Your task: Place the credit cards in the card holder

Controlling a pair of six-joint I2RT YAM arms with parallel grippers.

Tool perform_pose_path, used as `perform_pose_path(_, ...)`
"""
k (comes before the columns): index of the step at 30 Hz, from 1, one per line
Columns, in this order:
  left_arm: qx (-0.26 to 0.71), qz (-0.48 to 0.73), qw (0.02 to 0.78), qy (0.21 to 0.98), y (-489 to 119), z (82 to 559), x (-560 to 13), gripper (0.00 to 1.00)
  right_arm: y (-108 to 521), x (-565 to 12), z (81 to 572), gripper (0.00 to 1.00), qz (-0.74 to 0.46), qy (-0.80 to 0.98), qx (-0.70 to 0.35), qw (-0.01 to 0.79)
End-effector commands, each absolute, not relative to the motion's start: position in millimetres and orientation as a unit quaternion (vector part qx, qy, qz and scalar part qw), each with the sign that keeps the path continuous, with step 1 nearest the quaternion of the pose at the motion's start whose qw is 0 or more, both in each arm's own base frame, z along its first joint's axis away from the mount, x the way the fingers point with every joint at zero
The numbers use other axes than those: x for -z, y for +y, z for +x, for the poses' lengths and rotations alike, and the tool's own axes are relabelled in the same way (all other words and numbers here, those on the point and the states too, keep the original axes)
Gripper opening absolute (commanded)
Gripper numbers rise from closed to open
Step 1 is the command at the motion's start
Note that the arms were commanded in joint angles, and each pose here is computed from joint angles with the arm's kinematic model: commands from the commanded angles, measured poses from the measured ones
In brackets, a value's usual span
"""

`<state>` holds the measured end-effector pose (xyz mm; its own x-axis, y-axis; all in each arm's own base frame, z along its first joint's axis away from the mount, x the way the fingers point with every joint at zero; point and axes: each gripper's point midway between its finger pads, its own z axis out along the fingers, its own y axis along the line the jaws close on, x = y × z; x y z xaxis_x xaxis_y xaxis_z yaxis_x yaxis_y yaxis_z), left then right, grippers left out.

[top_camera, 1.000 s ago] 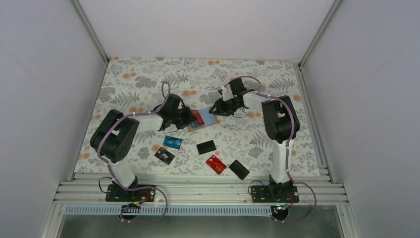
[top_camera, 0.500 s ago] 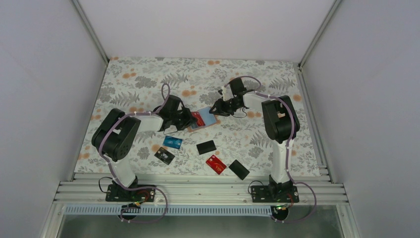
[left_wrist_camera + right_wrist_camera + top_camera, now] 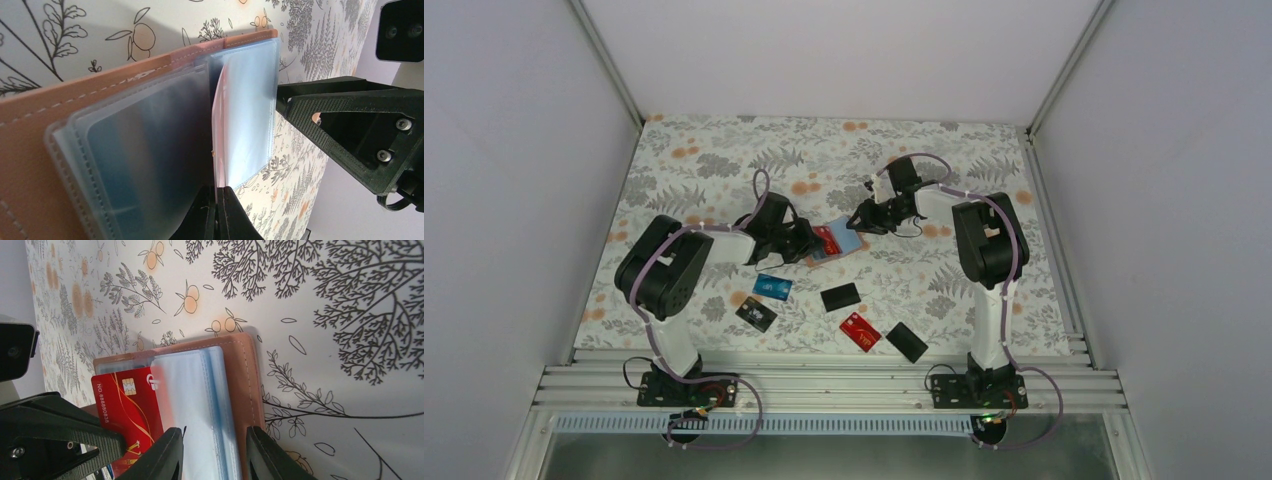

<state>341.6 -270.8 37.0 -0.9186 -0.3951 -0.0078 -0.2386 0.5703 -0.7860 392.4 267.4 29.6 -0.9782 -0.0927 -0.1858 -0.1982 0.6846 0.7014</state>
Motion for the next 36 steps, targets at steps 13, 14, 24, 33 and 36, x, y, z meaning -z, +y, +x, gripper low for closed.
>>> perform_pose_path(13,0.411,-0.18,0.074,0.891,-270,338,-19,0.02,264,-3,369,0.34,-0.077,0.924,-0.374,0.025)
perform_pose_path(14,0.411,-0.178,0.076,0.891,-270,340,-20,0.02,265,-3,368,0.34,-0.078,0.924,-0.374,0.026)
perform_pose_path(24,0.412,-0.162,0.083,0.893,-276,345,-20,0.02,267,-3,362,0.34,-0.081,0.924,-0.374,0.019)
perform_pose_path(33,0.413,-0.155,0.082,0.893,-287,343,-18,0.02,267,-3,358,0.34,-0.081,0.924,-0.374,0.016)
perform_pose_path(36,0.415,-0.154,0.082,0.893,-291,345,-18,0.02,267,-4,355,0.34,-0.081,0.924,-0.374,0.015)
